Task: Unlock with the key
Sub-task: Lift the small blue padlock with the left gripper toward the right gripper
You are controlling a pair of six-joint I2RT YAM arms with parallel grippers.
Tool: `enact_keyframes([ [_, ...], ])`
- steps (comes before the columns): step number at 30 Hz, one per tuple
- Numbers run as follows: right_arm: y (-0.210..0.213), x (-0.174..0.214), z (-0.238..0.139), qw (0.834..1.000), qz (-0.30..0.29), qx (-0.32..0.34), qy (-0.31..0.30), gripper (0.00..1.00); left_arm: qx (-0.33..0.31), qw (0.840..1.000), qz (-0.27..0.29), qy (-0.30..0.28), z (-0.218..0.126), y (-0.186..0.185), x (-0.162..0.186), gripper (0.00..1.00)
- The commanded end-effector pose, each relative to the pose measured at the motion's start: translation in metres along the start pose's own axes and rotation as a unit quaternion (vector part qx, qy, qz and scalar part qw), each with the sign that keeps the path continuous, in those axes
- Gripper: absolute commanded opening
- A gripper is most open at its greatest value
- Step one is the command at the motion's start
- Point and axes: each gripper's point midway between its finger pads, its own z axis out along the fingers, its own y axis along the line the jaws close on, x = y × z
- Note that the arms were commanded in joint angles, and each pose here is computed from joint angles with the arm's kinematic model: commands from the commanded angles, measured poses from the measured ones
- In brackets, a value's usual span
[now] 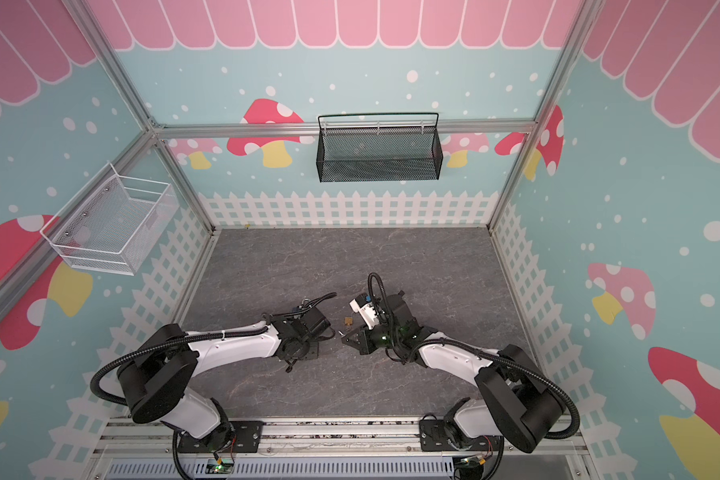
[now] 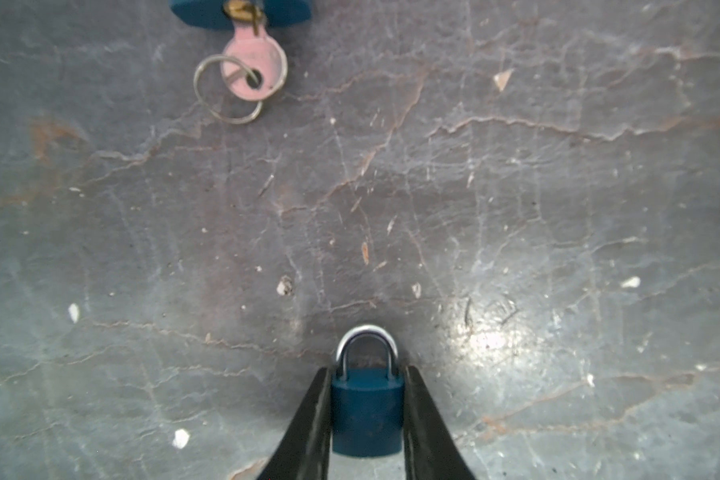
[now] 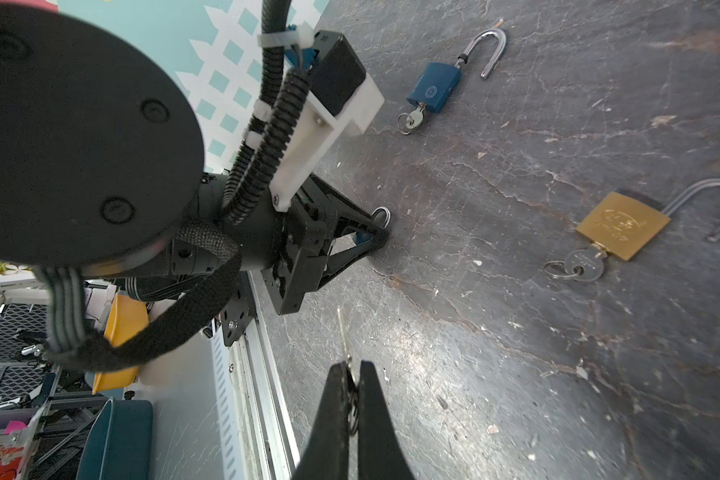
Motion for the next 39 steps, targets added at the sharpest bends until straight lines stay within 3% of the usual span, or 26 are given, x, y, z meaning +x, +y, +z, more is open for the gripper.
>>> enact_keyframes([
  [1,0.008,-0.014,-0.003,1.0,-0.013,-0.009,-0.016,0.0,-0.049,0.998,0.02,0.042,0.01,0.024,0.025,0.24],
  [10,0.01,-0.017,-0.007,1.0,-0.015,-0.006,-0.022,0.0,-0.04,0.999,0.007,0.02,-0.001,0.019,0.014,0.01],
  [22,0.008,-0.029,-0.019,0.999,-0.007,0.038,-0.031,0.0,0.056,0.994,-0.076,-0.045,-0.045,-0.01,-0.023,0.0],
  [28,0.001,-0.034,-0.034,0.995,0.002,0.094,-0.038,0.0,0.138,0.976,-0.138,-0.092,-0.084,-0.029,-0.049,0.0],
  [35,-0.009,-0.029,-0.042,0.989,0.023,0.139,-0.043,0.0,0.256,0.933,-0.217,-0.133,-0.122,-0.062,-0.076,0.0],
  [39,-0.015,-0.018,-0.039,0.987,0.042,0.15,-0.037,0.0,0.294,0.911,-0.247,-0.152,-0.136,-0.076,-0.087,0.0],
])
